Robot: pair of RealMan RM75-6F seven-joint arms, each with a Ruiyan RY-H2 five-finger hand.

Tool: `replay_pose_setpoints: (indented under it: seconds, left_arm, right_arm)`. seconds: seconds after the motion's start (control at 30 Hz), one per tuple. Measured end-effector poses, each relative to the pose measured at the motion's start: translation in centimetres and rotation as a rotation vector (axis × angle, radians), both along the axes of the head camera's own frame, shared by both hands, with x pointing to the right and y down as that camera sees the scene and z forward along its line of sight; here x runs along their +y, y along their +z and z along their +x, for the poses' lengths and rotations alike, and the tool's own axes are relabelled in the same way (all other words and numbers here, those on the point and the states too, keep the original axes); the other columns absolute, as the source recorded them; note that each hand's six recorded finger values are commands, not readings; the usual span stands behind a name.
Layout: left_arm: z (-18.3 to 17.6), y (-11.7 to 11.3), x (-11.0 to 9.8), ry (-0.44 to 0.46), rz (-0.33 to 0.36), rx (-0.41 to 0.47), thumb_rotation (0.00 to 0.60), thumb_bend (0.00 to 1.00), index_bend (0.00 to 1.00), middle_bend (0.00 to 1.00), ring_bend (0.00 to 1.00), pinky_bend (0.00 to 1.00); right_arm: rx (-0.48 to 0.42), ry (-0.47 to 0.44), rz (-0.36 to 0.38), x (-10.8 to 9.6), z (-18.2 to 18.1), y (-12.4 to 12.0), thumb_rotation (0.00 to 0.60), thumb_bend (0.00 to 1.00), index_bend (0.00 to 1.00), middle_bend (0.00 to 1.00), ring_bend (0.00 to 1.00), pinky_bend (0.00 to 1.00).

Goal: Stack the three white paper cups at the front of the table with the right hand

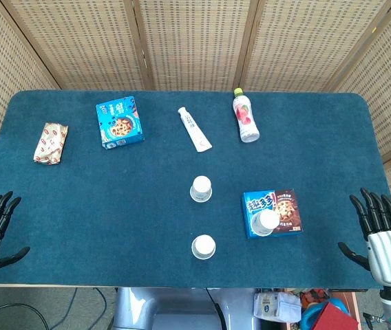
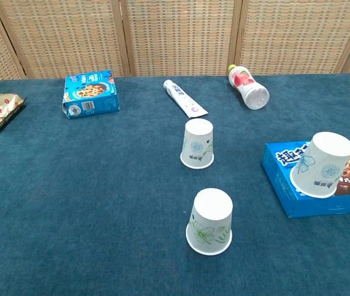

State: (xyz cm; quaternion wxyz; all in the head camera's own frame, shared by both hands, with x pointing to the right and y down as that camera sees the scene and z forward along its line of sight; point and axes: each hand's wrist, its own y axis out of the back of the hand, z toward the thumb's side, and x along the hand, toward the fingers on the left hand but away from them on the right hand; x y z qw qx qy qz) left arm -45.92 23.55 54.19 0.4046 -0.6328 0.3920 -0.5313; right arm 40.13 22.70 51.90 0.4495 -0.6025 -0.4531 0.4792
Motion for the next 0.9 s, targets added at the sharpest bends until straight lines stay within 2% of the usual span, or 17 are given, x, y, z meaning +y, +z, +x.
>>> replay_pose_setpoints:
  seconds: [0.2, 0.33, 0.4, 0.5, 0.7, 0.9]
  left_arm:
    - [-0.3, 0.1, 0.0, -0.008, -0.012, 0.005, 0.6, 0.13, 0.0, 0.0, 0.0, 0.0]
    - [-0.4, 0.0, -0.1, -0.018, -0.01, 0.004, 0.6, 0.13, 0.0, 0.0, 0.0, 0.0]
    - [-0.4, 0.1, -0.1, -0.02, -0.011, 0.003, 0.6, 0.13, 0.0, 0.0, 0.0, 0.0]
    - [-0.4, 0.1, -0.2, -0.023, -0.011, -0.002, 0.6, 0.13, 0.0, 0.0, 0.0, 0.0]
    - [-0.6, 0.7, -0.6, -0.041, -0.025, -0.016, 0.6, 0.13, 0.0, 0.0, 0.0, 0.0]
    - [-1.1, 1.3, -1.2, -0.068, -0.044, -0.025, 0.6, 0.13, 0.0, 0.0, 0.0, 0.0]
  right_arm:
    - [-0.006, -0.028, -0.034, 0.3, -0.6, 0.3, 0.6, 0.0, 0.04, 0.0, 0.0, 0.0]
    - [-0.035, -0.073, -0.07, -0.3, -1.7, 1.0, 0.6, 0.0, 0.04, 0.01, 0.0, 0.0]
    - [-0.051, -0.111, -0.089, -0.8, -2.6, 1.4, 0.6, 0.0, 0.08, 0.05, 0.0, 0.01]
    - [-0.085, -0.188, -0.121, -2.1, -4.5, 2.0, 0.6, 0.0, 0.13, 0.13, 0.02, 0.08]
    - [-0.172, -0.293, -0.232, -4.1, -8.0, 3.7, 0.6, 0.0, 0.2, 0.24, 0.13, 0.21]
    - [-0.196, -0.34, -0.355, -5.4, -10.8, 6.6, 0.6, 0.05, 0.22, 0.27, 0.16, 0.24]
